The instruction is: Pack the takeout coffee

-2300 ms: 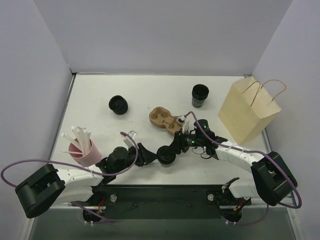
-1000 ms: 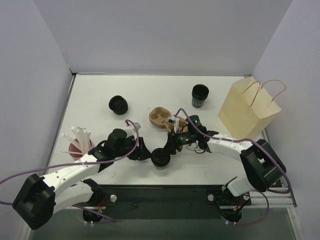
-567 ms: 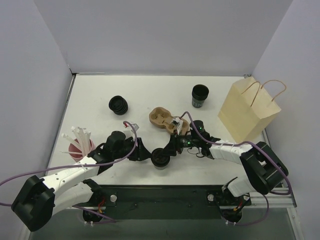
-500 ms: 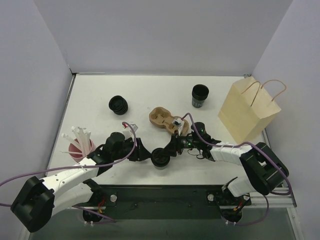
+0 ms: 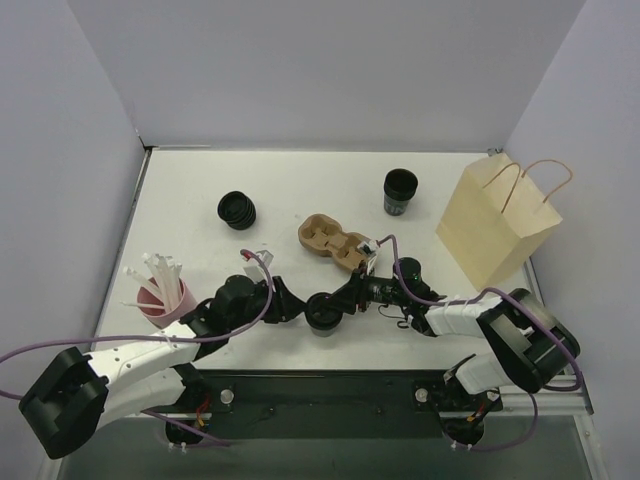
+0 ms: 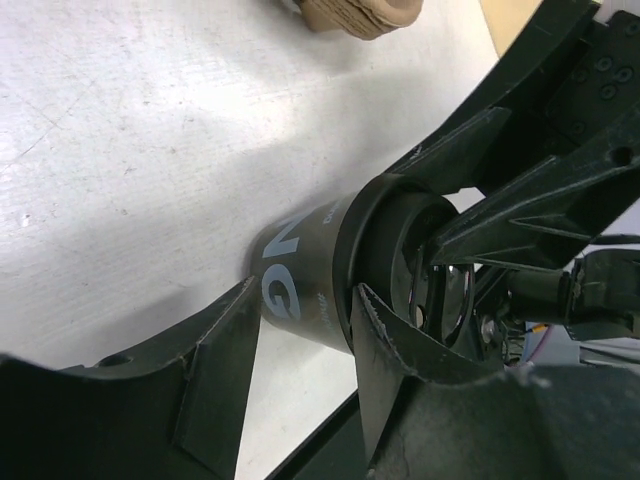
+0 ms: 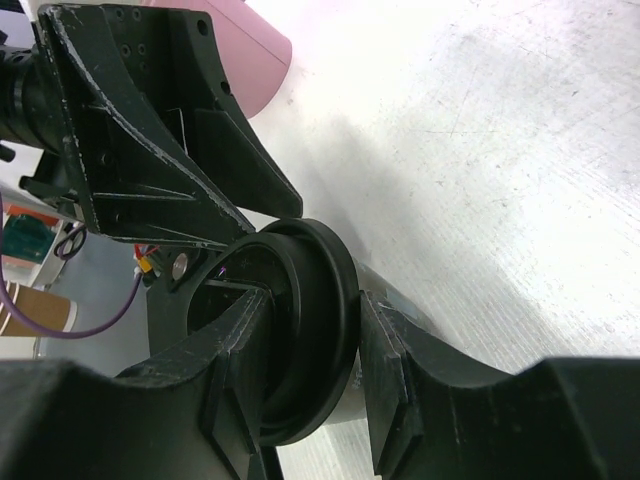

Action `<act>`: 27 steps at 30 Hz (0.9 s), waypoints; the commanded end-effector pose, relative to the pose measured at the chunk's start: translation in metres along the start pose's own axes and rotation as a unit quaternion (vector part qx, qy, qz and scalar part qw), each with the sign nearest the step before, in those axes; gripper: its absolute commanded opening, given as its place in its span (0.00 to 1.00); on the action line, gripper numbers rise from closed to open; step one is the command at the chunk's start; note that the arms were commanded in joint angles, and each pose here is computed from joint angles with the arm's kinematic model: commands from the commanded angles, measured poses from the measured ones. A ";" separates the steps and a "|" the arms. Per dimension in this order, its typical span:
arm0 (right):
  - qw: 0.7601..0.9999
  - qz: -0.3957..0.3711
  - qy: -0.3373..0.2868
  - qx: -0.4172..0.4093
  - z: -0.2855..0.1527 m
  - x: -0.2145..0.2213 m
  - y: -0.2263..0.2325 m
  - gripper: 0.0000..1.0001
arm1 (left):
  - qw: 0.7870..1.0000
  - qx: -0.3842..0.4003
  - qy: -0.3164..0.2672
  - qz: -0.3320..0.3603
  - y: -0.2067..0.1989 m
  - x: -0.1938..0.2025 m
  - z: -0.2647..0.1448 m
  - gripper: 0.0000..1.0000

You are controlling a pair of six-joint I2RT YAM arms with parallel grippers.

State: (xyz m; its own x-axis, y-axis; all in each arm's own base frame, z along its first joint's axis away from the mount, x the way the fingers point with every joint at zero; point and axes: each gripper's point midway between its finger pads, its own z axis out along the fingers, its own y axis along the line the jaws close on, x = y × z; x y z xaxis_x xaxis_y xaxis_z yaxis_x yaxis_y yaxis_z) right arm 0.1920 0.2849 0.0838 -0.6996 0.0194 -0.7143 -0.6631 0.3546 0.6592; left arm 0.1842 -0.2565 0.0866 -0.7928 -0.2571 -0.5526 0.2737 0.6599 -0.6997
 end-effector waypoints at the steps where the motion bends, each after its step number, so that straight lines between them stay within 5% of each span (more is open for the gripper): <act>1: 0.982 0.055 0.129 0.125 -0.027 0.093 -0.048 0.19 | 0.987 -0.136 0.082 0.022 0.053 0.041 -0.014 0.52; 9: 0.981 0.087 0.083 0.151 -0.024 0.072 -0.042 0.19 | 0.991 -0.127 -0.012 0.036 0.006 -0.068 -0.039 0.67; 17: 0.978 0.100 0.028 0.180 -0.019 0.058 -0.034 0.19 | 1.000 -0.016 -0.008 0.000 -0.035 -0.043 -0.036 0.73; 27: 0.969 0.101 -0.015 0.226 -0.016 0.052 -0.028 0.18 | 0.999 -0.034 0.009 -0.006 -0.035 -0.006 -0.020 0.76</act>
State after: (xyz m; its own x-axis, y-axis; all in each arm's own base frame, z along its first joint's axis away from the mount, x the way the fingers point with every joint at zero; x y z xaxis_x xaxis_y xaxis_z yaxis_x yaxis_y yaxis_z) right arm 0.1844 0.2914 0.0907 -0.7287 0.2147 -0.6504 -0.4625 0.5461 0.6985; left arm 0.1567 -0.2552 0.1132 -0.8381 -0.1782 -0.5156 0.2502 0.7143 -0.6536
